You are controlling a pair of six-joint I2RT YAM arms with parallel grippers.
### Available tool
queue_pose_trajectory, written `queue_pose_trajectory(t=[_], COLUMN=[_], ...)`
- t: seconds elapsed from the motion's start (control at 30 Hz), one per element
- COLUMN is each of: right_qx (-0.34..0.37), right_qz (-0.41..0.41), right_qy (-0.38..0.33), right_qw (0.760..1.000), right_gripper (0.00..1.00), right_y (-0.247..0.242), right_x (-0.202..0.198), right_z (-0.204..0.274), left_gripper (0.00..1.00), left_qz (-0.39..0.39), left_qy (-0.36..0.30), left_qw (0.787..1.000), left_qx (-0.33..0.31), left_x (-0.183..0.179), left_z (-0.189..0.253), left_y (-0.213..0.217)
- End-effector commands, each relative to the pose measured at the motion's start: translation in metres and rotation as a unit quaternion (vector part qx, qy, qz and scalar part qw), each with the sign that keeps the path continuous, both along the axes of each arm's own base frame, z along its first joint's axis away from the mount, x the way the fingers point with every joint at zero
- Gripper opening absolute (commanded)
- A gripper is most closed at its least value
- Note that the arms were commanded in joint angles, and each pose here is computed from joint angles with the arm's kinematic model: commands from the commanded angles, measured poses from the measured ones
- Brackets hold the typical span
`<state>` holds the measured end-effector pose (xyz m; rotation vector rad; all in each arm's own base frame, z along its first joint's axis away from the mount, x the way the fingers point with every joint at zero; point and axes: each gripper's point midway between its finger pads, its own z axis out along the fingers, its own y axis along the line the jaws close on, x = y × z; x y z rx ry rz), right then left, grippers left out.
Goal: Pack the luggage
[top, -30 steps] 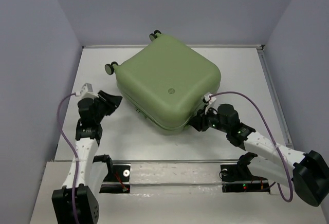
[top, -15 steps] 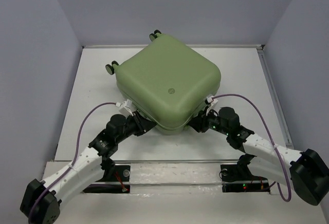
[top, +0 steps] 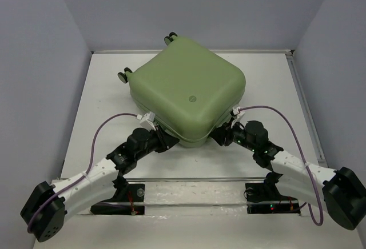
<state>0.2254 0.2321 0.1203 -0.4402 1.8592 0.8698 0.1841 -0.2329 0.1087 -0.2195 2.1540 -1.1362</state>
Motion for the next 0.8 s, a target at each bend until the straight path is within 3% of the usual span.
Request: queue_pose_trajectory(t=[0.0,0.07,0.1,0.27,0.47,0.57,0.77], right_qx=[0.02,0.025,0.033,0.054,0.058,0.019,-0.061], right_qz=[0.006,0.01,0.01,-0.003,0.023,0.034,0.072], right_qy=[-0.068,-0.077,-0.087,-0.092,-0.019,0.024,0.109], right_qw=[0.997,0.997,0.996,0.994,0.998,0.999,0.989], right_gripper=[0.37,0.32,0.25,0.07,0.07,0.07,0.07], right_y=[0.009,0.01,0.01,0.008,0.016,0.023,0.033], right_x=[0.013,0.013,0.013,0.014,-0.01,-0.034,-0.094], right_z=[0.024,0.027,0.03,0.034,0.021,0.004,-0.019], left_gripper=[0.25,0.25,0.25,0.24,0.24,0.24,0.22], left_qz=[0.0,0.001,0.001,0.003,0.012,0.009,0.028], left_qy=[-0.038,-0.038,-0.038,-0.041,-0.07,-0.096,-0.104], left_qw=[0.999,0.999,0.999,0.999,0.997,0.995,0.994], left_qx=[-0.019,-0.019,-0.019,-0.022,-0.037,-0.041,-0.021], left_x=[0.009,0.009,0.009,0.009,0.02,0.033,0.061], left_z=[0.025,0.025,0.024,0.026,0.044,0.067,0.065], left_y=[-0.011,-0.011,-0.011,-0.012,-0.017,-0.029,-0.045])
